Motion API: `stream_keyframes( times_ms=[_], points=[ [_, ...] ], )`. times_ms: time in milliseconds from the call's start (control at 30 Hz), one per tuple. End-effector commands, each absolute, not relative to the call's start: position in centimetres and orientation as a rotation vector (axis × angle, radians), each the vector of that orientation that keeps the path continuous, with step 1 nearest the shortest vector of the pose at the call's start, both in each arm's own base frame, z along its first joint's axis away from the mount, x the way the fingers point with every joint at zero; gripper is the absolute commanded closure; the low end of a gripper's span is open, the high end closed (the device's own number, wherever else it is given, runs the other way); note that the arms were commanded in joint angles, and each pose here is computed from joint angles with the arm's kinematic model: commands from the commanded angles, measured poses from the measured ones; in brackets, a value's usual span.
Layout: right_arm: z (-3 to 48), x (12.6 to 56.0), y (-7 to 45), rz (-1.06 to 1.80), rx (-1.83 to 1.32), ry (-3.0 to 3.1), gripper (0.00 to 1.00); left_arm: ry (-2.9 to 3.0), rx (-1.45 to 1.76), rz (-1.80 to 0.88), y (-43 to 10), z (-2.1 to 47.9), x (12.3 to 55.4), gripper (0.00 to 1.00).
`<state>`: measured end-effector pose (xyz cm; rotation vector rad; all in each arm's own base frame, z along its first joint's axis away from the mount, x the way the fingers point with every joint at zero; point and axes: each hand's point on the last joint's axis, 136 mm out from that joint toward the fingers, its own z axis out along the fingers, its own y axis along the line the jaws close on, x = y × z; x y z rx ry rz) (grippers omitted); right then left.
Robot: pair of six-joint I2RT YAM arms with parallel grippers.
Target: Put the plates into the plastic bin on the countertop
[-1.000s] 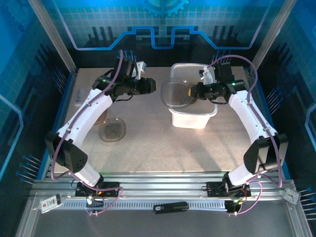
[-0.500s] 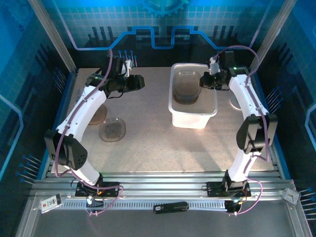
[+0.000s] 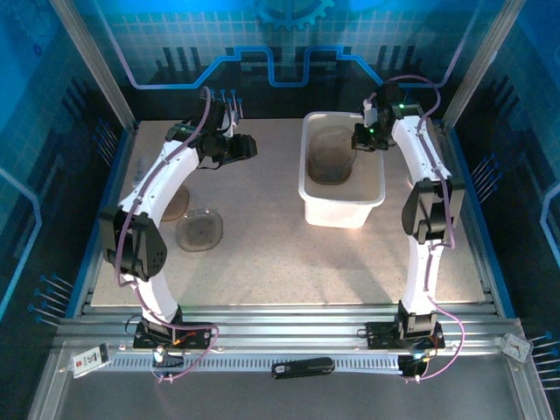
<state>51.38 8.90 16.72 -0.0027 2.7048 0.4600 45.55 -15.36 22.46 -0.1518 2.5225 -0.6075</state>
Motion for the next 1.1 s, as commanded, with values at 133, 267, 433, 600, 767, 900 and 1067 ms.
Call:
stream_keyframes(
  times_ms=[133, 267, 433, 600, 767, 900, 1067],
  points=[
    [14.1, 51.8, 8.1, 0.402, 0.037, 2.786, 0.94, 2.533, -0.126, -0.581, -15.0, 22.5, 45.8, 0.45],
    [13.3, 52.4, 8.1, 0.391, 0.039, 2.798, 0.93, 2.538, -0.127, -0.578, -15.0, 22.4, 45.8, 0.45],
    [12.0, 52.8, 8.1, 0.361, 0.037, 2.83, 0.93, 2.547, -0.13, -0.579, -15.0, 22.0, 45.8, 0.45],
    [12.1, 52.9, 8.5, 0.292, -0.004, 2.852, 0.93, 2.548, -0.133, -0.58, -15.0, 22.0, 45.8, 0.45],
    [12.5, 53.0, 9.5, 0.291, -0.014, 2.853, 0.93, 2.549, -0.131, -0.585, -15.1, 21.8, 45.9, 0.45],
    [12.5, 52.8, 9.9, 0.244, -0.022, 2.86, 0.93, 2.553, -0.131, -0.586, -15.1, 21.7, 45.8, 0.45],
    [12.5, 52.7, 10.2, 0.235, 0.003, 2.865, 0.93, 2.557, -0.125, -0.581, -15.1, 21.5, 45.8, 0.45]
  ],
)
